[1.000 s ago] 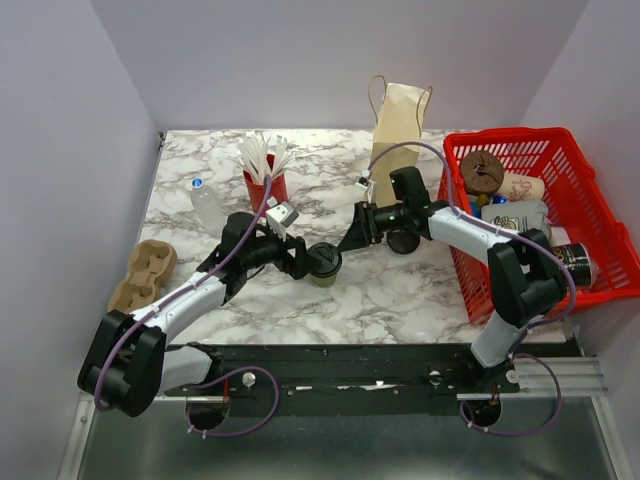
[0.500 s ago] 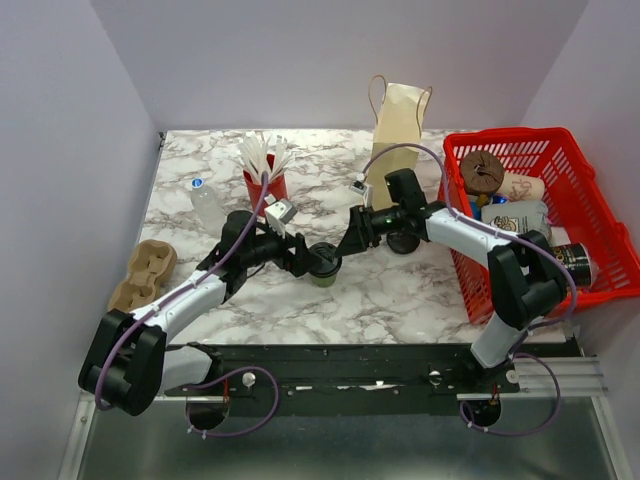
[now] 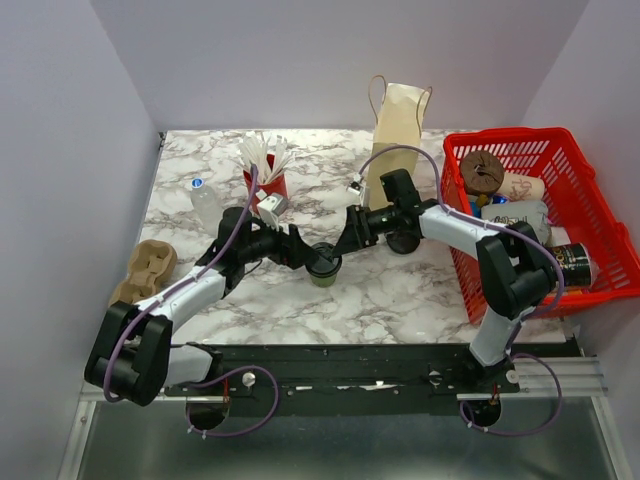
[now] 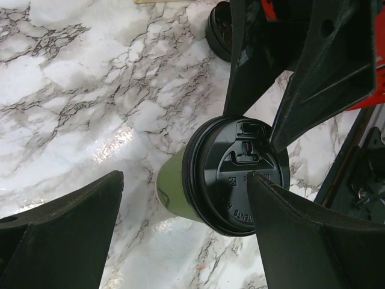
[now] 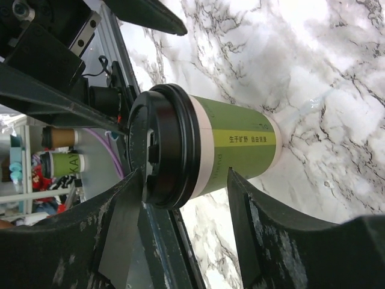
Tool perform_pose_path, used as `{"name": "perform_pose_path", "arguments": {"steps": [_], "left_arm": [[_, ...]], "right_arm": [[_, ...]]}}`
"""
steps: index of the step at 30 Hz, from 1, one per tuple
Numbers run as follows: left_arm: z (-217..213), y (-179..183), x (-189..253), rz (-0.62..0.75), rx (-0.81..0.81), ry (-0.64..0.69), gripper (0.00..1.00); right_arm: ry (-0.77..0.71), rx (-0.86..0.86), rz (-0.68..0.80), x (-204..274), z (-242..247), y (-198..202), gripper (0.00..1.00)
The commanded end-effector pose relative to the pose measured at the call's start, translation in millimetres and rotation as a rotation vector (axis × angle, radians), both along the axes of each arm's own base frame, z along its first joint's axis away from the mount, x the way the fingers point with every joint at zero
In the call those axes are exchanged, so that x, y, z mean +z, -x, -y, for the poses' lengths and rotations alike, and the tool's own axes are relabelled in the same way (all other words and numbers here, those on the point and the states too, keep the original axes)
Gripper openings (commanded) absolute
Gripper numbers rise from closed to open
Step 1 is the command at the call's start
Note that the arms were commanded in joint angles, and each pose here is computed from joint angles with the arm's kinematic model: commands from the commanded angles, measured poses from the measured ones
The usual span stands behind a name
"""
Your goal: Pack the takeout coffee
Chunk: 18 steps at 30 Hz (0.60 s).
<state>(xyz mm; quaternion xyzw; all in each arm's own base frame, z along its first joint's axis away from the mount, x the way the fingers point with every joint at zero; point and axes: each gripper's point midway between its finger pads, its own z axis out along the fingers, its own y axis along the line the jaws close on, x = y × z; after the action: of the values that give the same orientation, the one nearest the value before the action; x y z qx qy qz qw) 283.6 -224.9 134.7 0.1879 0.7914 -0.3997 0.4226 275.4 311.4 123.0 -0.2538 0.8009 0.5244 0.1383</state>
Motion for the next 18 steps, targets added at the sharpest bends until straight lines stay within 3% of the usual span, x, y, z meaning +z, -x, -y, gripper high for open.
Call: {"name": "perform_pose_path", "arguments": {"steps": [1,9,18], "left_arm": [[5.1,-0.6,6.6,-0.008,-0.026,0.053,0.90],[5.6,-1.0,1.6,-0.046,-0.024,0.087,0.86],[3.0,0.3,-10.8,-0.124,-0.005,0.140,0.83]], "right_arm": [[-0.017,-0.003,0.005,4.0,-8.4,-10.2,0.65],[-0.057,0.004,-0.064,1.7,-9.9,-5.2,0.54],[-0.039,-0.022,-0.114,-11.9,-6.9,-4.5,0.50]]}}
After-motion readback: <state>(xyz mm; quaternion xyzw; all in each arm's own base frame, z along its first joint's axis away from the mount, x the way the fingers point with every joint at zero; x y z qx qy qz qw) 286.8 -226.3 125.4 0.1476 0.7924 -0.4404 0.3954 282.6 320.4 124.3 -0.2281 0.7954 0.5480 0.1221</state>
